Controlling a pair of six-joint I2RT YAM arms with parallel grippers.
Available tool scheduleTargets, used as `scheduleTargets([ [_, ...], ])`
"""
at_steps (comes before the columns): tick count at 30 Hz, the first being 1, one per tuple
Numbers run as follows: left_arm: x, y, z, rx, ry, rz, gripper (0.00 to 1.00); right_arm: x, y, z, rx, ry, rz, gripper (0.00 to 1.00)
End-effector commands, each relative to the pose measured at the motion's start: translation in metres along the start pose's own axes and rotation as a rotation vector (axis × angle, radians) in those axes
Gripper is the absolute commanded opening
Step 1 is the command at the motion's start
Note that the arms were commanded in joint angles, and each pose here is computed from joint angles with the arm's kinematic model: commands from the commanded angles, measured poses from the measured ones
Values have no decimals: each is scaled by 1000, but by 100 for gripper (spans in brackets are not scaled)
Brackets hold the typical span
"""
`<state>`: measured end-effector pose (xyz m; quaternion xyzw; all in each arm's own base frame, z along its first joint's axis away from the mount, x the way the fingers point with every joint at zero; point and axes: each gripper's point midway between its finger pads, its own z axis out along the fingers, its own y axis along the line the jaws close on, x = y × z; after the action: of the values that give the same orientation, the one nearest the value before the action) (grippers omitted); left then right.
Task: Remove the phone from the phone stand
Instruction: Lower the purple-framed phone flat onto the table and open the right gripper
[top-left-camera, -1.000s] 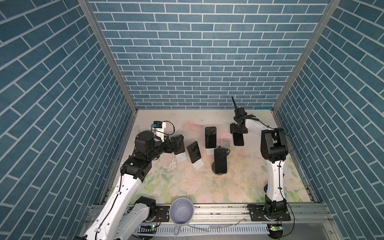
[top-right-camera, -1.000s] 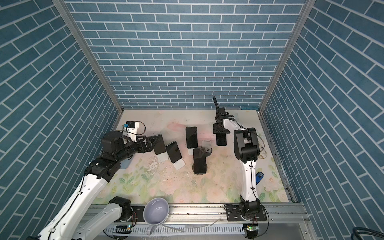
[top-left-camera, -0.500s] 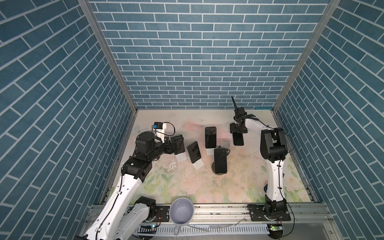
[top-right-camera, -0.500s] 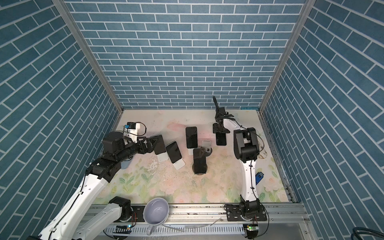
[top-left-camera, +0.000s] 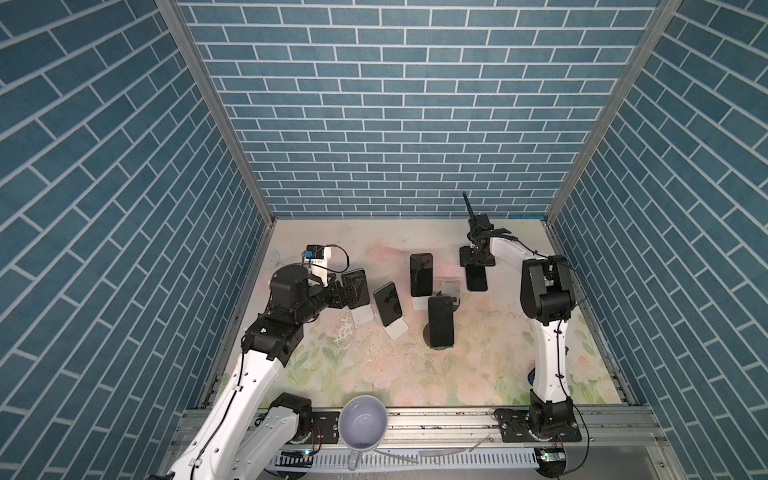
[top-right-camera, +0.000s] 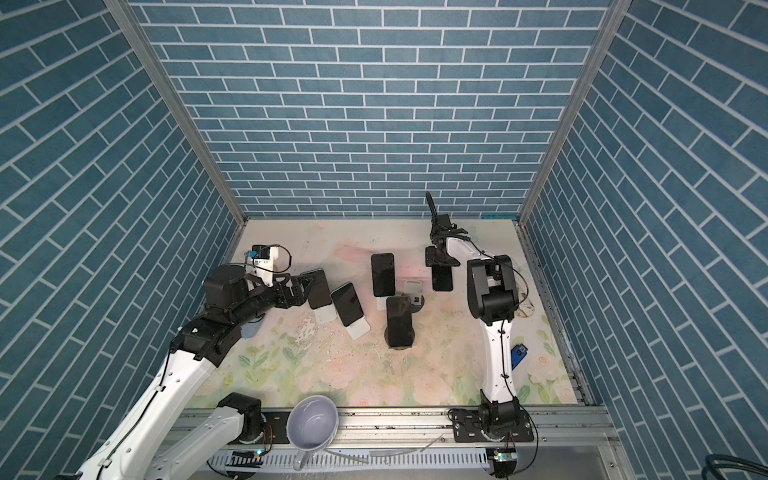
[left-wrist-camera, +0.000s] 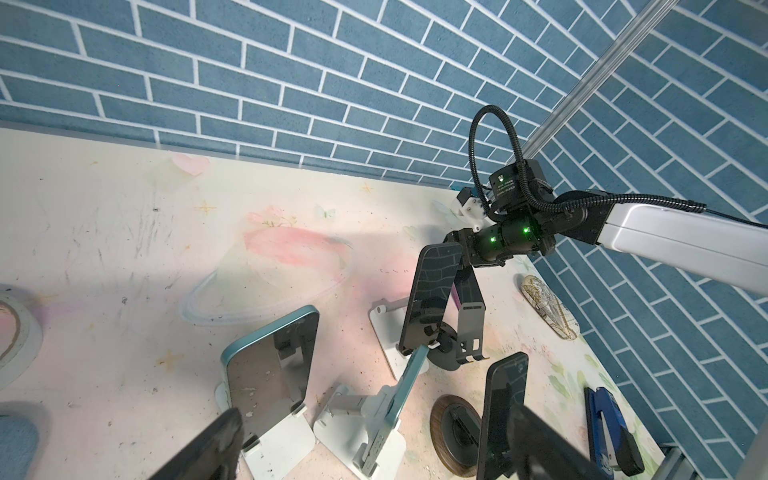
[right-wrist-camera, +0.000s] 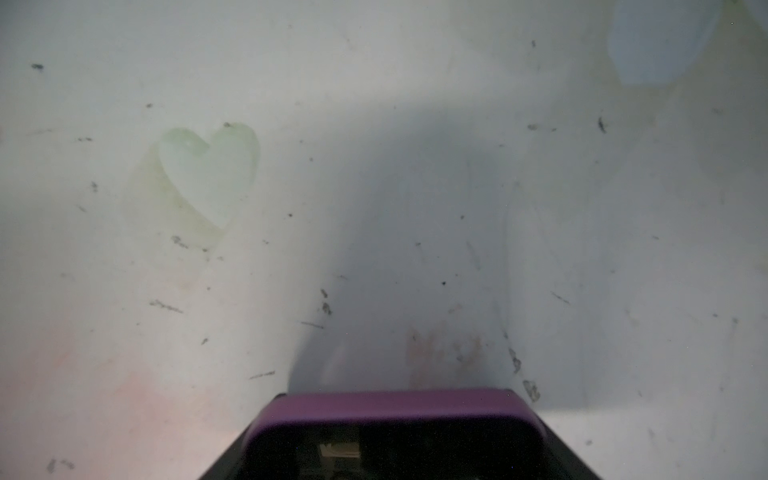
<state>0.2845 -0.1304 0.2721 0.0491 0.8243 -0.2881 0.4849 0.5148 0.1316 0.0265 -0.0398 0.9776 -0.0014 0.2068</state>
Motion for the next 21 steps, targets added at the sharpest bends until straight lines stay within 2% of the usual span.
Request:
scheduleTargets([
  [1, 7, 2, -1, -10, 20, 5, 100, 16, -2, 8, 14, 71, -6, 78],
  [14, 7, 1, -4, -9, 17, 3, 100, 8, 0, -7, -4, 41, 11, 81],
  [18, 7, 2, -5, -14, 17, 2, 100, 4, 0, -24, -14, 3, 30, 81],
  [21, 6, 1, -6, -14, 15, 2, 100, -3, -2, -52, -17, -46, 51, 81],
])
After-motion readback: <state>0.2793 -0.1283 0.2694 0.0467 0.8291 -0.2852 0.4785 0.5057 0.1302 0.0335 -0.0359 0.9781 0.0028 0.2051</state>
